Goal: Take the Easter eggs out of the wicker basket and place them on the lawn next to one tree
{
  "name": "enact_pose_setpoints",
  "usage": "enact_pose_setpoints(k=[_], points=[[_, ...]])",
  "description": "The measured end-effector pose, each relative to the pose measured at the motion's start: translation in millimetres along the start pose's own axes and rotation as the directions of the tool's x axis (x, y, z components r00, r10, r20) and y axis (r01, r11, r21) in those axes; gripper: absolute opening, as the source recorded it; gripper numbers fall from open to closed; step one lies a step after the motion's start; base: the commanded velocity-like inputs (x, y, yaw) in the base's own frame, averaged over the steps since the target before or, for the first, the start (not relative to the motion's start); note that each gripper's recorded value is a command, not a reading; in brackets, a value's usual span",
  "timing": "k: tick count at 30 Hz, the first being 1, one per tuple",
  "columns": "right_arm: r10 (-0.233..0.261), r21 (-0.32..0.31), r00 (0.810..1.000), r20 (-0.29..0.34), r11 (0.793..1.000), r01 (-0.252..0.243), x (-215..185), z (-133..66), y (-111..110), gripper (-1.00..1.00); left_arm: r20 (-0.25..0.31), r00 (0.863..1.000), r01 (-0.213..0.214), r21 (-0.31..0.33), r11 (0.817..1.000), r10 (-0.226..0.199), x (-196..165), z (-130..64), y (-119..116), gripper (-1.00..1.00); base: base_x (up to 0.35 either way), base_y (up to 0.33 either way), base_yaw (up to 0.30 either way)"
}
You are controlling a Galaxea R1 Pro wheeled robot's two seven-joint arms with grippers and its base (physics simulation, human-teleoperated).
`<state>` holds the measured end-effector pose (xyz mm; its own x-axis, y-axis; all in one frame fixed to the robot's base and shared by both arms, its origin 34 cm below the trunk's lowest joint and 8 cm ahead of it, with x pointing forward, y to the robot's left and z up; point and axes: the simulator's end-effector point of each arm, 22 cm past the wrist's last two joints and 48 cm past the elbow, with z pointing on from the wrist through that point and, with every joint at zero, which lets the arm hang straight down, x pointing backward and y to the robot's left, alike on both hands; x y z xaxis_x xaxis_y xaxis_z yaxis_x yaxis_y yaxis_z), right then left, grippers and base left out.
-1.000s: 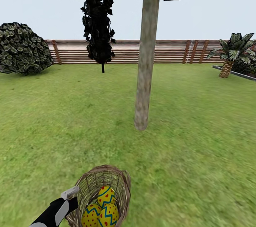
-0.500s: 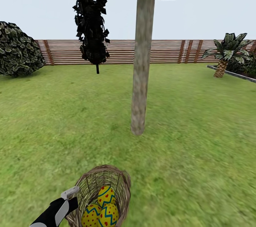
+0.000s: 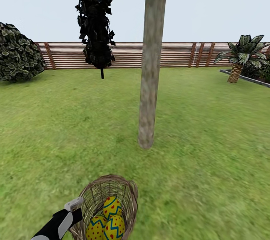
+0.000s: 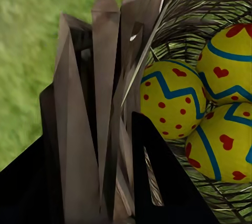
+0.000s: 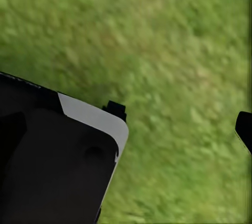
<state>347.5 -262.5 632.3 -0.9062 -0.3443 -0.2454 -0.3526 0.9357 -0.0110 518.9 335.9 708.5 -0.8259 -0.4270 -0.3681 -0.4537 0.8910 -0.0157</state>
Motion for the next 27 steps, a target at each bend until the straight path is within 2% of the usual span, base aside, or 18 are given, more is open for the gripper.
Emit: enact_pose_setpoints(k=[27], points=[[-0.007, -0.002, 1.000, -0.006, 1.000, 0.007, 2.6, 0.0, 1.0, 1.00, 0.000, 1.000, -0.001, 0.000, 1.000, 0.001, 0.1, 0.0, 0.0, -1.00, 0.339, 0.000, 0.000]])
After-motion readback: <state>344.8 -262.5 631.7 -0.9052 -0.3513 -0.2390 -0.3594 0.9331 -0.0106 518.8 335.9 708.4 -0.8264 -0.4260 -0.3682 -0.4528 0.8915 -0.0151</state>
